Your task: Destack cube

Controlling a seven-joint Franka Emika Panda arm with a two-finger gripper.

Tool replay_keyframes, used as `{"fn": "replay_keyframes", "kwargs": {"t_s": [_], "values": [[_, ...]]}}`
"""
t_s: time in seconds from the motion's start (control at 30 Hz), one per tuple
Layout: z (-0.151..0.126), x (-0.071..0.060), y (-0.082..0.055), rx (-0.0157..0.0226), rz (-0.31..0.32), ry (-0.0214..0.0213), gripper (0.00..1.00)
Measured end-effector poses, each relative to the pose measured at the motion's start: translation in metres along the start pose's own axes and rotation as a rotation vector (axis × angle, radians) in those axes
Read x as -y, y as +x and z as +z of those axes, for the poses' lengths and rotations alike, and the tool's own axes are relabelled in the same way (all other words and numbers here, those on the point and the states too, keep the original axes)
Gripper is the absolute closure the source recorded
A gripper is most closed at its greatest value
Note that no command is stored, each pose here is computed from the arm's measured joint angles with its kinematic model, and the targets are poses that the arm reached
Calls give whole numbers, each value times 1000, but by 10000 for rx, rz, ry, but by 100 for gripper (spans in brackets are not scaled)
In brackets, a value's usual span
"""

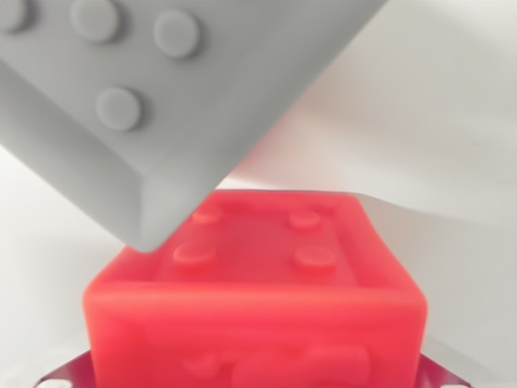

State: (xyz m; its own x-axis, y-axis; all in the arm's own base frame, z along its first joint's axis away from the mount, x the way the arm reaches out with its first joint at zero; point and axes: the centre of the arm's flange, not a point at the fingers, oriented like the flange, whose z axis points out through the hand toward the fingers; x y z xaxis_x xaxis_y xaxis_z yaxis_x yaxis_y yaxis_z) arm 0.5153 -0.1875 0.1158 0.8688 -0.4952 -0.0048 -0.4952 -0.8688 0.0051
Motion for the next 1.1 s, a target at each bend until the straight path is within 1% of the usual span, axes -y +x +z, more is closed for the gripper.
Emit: {"fn": "replay_keyframes", "kwargs": {"t_s": [0.07,0.1,0.47,1.1], "values": [[1,0,0,-3,-2,1,100],[1,0,0,-3,-2,1,0],[1,0,0,-11,-3,3,0],[1,0,1,-13,-3,4,0]]}}
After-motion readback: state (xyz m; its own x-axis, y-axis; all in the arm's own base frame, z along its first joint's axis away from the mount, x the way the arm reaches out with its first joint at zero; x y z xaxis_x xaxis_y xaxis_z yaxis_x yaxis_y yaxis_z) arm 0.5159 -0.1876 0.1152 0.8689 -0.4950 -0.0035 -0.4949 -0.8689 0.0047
